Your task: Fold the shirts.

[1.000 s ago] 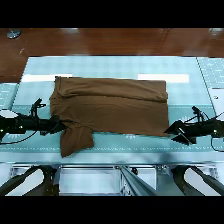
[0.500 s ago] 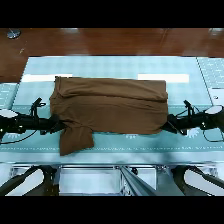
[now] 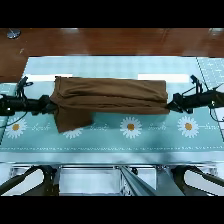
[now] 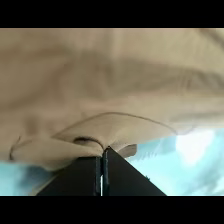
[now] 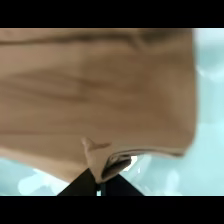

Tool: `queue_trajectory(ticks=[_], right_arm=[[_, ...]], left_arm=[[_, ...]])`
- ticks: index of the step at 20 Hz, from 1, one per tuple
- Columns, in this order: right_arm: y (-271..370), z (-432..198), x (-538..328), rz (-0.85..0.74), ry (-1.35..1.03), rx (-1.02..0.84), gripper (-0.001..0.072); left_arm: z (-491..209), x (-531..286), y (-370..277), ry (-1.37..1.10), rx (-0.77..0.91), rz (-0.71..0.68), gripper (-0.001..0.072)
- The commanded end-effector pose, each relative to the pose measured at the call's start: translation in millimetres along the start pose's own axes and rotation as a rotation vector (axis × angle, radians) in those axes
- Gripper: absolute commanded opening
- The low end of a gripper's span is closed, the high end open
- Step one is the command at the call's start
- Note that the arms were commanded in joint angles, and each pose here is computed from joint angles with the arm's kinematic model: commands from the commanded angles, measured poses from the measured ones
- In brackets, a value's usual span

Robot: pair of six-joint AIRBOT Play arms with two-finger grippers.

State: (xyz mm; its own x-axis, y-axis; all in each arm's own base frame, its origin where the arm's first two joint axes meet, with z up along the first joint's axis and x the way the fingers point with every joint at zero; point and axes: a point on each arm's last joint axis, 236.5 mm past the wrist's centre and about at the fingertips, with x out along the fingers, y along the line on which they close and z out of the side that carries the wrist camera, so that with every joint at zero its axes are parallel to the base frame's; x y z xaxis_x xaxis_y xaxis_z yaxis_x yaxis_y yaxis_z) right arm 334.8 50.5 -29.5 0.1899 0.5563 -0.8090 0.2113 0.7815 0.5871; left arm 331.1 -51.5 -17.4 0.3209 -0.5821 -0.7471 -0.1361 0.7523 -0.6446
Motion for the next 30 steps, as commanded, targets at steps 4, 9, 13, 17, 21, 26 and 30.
queue_trajectory(ticks=[4,9,13,17,21,26,30], right_arm=[[14.6,76.8,4.8,0.008,-0.099,-0.003,0.0034],[6.8,133.1,26.4,0.027,-0.124,0.045,0.0034],[4.8,166.0,43.4,0.071,-0.143,0.088,0.0034],[9.4,180.6,47.0,0.101,-0.167,0.025,0.0565],[-17.3,182.5,-5.0,0.06,-0.152,-0.016,0.0627],[-96.4,131.4,0.3,-0.135,0.063,0.095,0.0629],[-65.7,125.4,38.4,-0.046,0.122,0.08,0.0628]], left_arm=[[89.7,19.4,-20.8,-0.066,0.026,-0.011,0.0024],[142.7,50.0,-15.8,-0.051,-0.023,-0.024,0.0024],[151.5,85.2,-5.4,-0.006,-0.027,-0.023,0.0024],[146.8,98.8,-0.2,0.033,-0.011,-0.025,0.0573],[125.0,35.1,52.9,0.196,-0.067,0.202,0.0701],[93.0,-17.6,88.6,0.08,-0.074,0.362,0.0702],[52.1,-5.2,32.6,-0.125,-0.004,0.222,0.0701]])
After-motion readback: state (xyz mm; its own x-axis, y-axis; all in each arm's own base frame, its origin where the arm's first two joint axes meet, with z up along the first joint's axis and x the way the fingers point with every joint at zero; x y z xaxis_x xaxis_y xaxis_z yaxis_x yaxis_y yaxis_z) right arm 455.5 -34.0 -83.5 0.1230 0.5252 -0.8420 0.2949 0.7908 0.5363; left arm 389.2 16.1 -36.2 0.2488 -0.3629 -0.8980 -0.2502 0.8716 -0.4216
